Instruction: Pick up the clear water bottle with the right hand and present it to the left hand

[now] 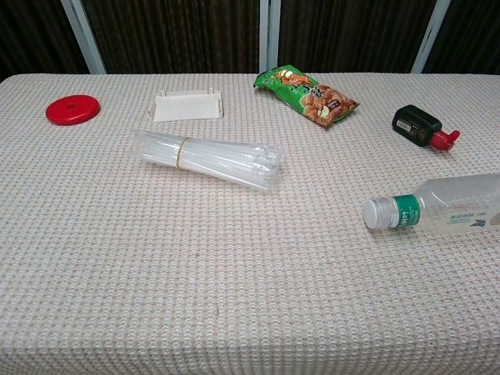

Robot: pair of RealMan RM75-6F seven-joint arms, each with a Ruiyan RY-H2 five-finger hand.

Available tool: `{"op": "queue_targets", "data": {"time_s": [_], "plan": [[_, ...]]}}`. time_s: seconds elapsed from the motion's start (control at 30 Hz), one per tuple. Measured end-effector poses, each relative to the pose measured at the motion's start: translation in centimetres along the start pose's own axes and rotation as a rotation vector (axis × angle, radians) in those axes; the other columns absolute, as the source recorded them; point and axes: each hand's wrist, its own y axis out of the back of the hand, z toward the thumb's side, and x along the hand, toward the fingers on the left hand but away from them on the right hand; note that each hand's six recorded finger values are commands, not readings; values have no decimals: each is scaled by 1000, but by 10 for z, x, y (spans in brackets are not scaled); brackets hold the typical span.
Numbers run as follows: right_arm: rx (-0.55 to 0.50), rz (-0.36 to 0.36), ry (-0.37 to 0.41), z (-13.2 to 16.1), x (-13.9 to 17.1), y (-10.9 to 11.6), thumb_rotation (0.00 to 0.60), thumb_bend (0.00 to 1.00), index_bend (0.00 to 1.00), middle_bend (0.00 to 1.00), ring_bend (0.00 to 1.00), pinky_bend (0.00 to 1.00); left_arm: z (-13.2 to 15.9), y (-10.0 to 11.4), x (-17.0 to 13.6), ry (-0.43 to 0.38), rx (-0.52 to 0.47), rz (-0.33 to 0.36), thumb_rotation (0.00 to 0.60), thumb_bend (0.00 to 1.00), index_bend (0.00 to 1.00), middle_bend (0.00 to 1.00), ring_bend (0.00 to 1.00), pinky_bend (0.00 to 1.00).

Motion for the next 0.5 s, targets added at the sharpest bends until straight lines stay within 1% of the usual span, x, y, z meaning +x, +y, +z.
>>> {"op": "queue_targets", "data": {"time_s": [0.13, 0.3, 0.4, 0.5], "plan": [[-3, 0, -8, 0, 3, 0, 600, 84, 34, 191, 40, 124, 1, -1, 1, -6, -2, 3, 600, 0, 149, 66, 0, 0], [-4, 2, 2, 3, 5, -1, 600, 85, 35, 191, 40, 124, 2, 1, 1, -14, -3, 16, 600, 0, 149, 66, 0, 0], [-4, 12, 22, 8, 2, -3, 600, 85, 36, 191, 40, 124, 3, 2, 2, -19, -7, 25, 600, 0, 149, 66, 0, 0], [-1, 34, 60, 18, -3, -9, 600, 85, 36, 189, 39, 124, 4, 3, 3, -22, -10, 33, 600, 0, 150, 66, 0, 0]]}}
